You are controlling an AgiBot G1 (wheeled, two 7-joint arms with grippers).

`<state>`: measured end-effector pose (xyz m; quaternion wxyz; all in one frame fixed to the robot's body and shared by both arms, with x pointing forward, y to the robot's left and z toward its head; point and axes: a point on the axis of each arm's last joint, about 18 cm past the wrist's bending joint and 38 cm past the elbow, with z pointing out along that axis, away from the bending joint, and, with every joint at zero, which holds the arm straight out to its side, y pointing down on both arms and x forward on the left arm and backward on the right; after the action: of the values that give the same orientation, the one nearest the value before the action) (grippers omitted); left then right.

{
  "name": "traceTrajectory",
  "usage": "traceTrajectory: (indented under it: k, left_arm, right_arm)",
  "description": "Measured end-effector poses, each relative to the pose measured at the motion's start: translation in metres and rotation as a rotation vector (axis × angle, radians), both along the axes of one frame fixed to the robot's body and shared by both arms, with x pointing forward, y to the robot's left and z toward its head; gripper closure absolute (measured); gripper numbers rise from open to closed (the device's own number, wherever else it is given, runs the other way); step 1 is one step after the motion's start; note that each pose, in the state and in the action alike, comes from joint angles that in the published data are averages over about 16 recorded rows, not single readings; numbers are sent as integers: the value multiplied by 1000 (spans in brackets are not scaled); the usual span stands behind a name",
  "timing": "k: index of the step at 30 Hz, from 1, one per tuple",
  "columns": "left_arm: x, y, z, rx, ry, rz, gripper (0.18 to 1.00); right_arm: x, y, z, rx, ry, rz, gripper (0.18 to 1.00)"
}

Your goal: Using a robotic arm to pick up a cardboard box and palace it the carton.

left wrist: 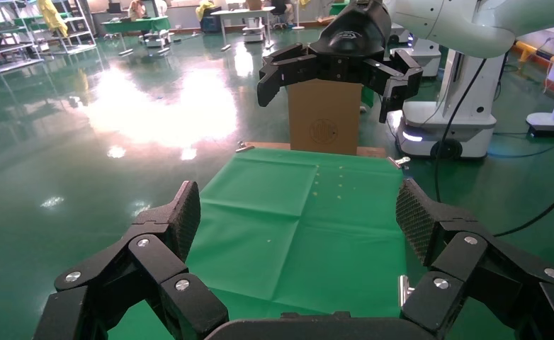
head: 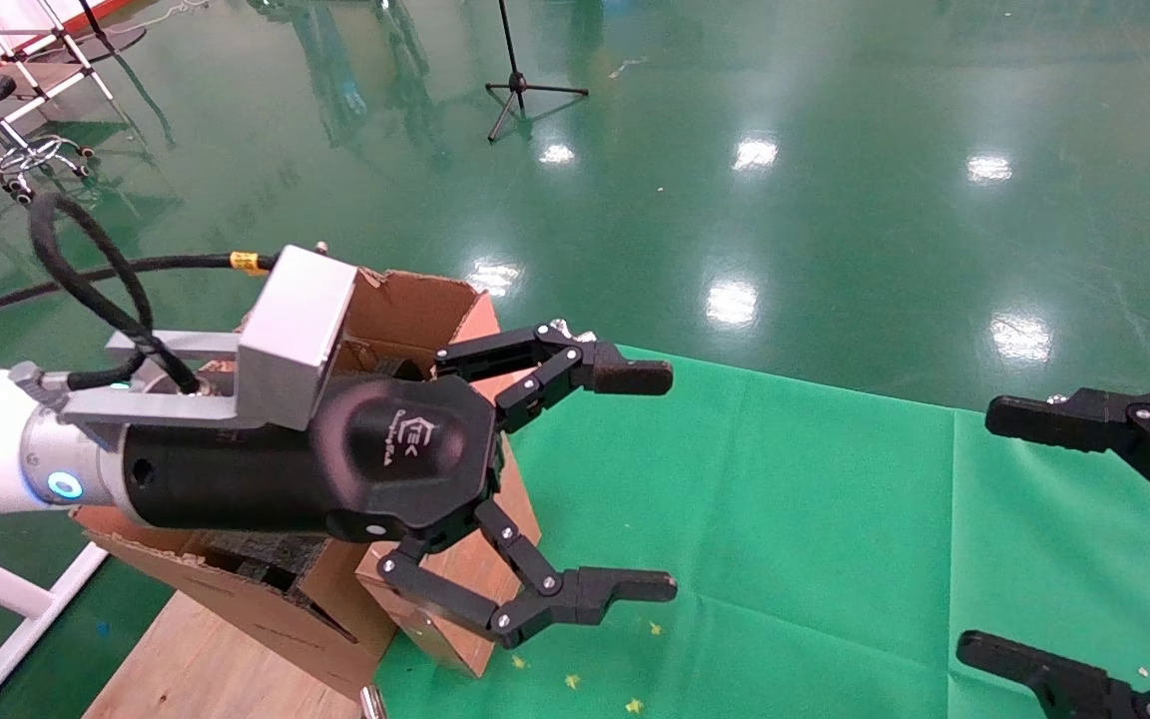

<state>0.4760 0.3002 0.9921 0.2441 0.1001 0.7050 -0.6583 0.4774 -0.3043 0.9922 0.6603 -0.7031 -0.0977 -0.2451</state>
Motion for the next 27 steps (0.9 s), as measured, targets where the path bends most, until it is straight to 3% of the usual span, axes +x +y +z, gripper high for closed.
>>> traceTrajectory:
  k: [16, 27]
  left_arm:
    - [0, 0, 0, 3, 0, 2, 183]
    - [12, 5, -3, 99, -11, 92, 183]
  right_arm:
    - [0, 0, 0, 0, 0, 0, 178]
    - [0, 0, 0, 0, 0, 0, 192]
